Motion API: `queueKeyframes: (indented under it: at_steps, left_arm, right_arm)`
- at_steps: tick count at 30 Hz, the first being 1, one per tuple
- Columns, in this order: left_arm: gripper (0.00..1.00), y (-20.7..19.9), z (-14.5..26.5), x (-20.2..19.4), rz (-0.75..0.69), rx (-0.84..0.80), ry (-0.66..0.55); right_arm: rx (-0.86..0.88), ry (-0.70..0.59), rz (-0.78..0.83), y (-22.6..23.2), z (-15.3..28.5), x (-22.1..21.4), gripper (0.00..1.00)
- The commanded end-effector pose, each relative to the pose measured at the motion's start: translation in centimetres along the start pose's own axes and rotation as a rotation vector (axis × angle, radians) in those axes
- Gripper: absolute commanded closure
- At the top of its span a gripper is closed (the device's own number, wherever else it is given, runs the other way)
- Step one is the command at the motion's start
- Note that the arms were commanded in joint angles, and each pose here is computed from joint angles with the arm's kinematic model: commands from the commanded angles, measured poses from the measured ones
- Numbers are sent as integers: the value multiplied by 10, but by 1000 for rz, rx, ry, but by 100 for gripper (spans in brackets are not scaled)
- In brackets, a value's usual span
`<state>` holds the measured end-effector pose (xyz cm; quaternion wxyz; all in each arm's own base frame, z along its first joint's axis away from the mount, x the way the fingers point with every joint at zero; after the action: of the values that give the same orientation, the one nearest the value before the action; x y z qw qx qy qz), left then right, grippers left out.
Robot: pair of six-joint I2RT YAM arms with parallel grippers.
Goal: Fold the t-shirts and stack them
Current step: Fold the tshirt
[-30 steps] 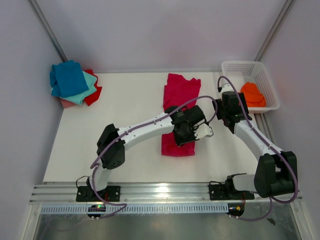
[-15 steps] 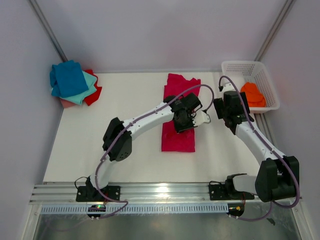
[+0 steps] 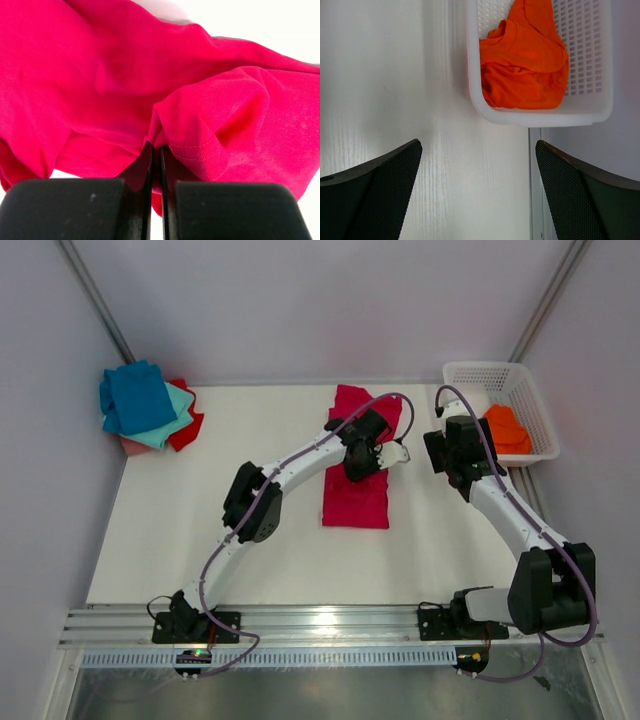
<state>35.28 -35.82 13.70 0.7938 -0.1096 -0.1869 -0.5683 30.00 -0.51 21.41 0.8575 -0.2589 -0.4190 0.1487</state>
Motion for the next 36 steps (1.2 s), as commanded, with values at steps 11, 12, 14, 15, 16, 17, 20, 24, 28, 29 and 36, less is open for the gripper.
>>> queueKeyframes:
  at_steps: [11, 12, 14, 15, 16, 17, 20, 24, 28, 29, 36]
  left_arm:
    - [100, 44, 14, 37, -107, 218, -186]
    - [100, 47, 16, 39, -109, 234, -194]
    - [100, 49, 17, 41, -117, 249, -205]
    - [100, 50, 16, 43, -122, 263, -211]
    - [100, 52, 15, 43, -121, 271, -214]
    - [99, 51, 13, 44, -122, 273, -216]
    - [91, 54, 4, 42, -110, 299, -207]
    - [6, 56, -11, 35, -79, 311, -186]
    - [1, 58, -20, 31, -46, 340, -165]
    - [1, 59, -19, 31, -40, 364, -163]
    - [1, 73, 6, 38, 59, 511, -239]
  right_arm:
    - [12, -46, -23, -2, -6, 18, 1]
    - [14, -47, -23, -2, -6, 18, 1]
    - [19, -49, -24, -1, -6, 18, 1]
    - [22, -46, -25, -1, -6, 17, 1]
    - [24, -45, -26, 0, -6, 17, 1]
    - [26, -48, -25, -1, -5, 18, 1]
    - [27, -45, -27, 0, -5, 17, 1]
    - [36, -45, -23, 0, -5, 17, 1]
    - [47, -46, -27, 0, -4, 19, 1]
    - [58, -48, -27, 0, -4, 20, 1]
    - [83, -60, -33, 0, 0, 24, 1]
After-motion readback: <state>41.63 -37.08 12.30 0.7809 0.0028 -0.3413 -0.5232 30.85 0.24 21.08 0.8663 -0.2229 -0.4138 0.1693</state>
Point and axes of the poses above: each gripper's point midway between its finger pads, its own z axis back along the fingers, its own y axis along the line the jaws close on, x = y × z, the point moved 9 cm from there along z, back along the fingers, and after that the axes turned 9 degrees about z, right-handed, at the moved point
